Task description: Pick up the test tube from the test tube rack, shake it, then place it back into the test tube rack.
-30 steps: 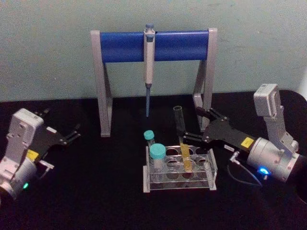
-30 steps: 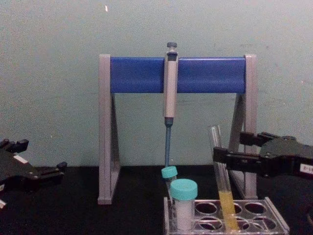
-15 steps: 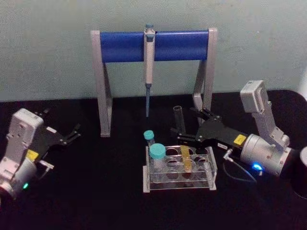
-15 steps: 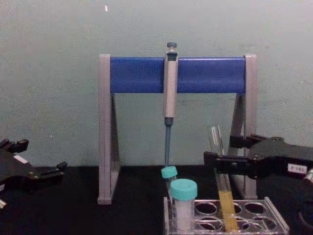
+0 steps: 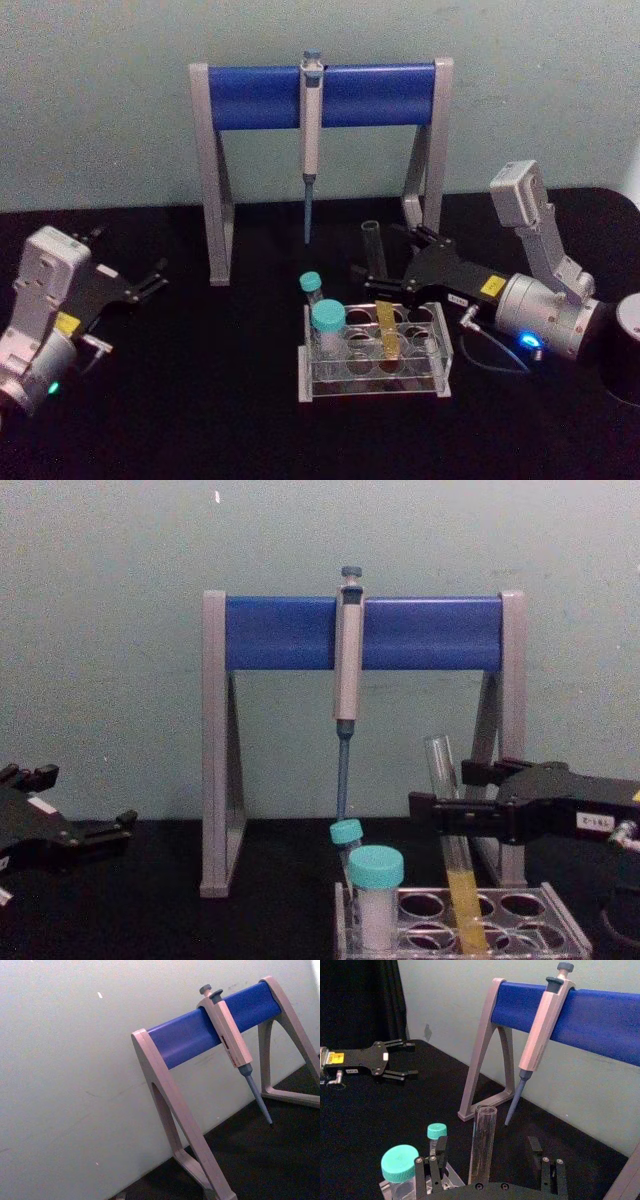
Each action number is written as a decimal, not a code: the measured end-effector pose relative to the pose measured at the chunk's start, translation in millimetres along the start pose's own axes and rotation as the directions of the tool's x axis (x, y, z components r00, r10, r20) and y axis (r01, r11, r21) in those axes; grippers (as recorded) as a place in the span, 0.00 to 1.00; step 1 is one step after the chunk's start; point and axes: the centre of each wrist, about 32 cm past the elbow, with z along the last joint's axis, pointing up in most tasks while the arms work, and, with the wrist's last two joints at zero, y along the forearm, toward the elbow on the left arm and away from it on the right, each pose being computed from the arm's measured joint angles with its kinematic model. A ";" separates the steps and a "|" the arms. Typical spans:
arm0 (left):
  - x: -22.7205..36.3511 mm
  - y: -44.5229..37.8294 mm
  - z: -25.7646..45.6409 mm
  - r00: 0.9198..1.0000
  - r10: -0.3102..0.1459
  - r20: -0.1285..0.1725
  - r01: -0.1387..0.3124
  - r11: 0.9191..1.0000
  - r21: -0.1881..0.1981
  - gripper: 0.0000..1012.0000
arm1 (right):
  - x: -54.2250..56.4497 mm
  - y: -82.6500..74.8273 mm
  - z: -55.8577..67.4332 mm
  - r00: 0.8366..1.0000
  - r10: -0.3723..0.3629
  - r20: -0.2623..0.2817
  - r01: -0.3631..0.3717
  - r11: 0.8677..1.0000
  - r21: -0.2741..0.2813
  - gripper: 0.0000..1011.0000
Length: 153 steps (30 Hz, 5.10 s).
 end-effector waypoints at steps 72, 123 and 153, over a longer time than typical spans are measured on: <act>0.0 0.0 0.0 1.000 0.000 0.000 0.000 1.000 0.000 0.99 | 1.3 -1.1 -0.4 1.000 0.000 -0.017 0.000 1.000 -0.005 0.23; 0.0 0.0 0.0 1.000 0.000 0.000 0.000 1.000 0.000 0.99 | 10.9 -16.9 23.5 0.996 -0.066 -0.054 0.078 0.956 0.282 0.23; 0.0 0.0 0.0 1.000 0.000 0.000 0.000 1.000 0.000 0.99 | 18.7 -55.5 27.2 0.988 0.127 0.082 -0.142 0.968 0.206 0.23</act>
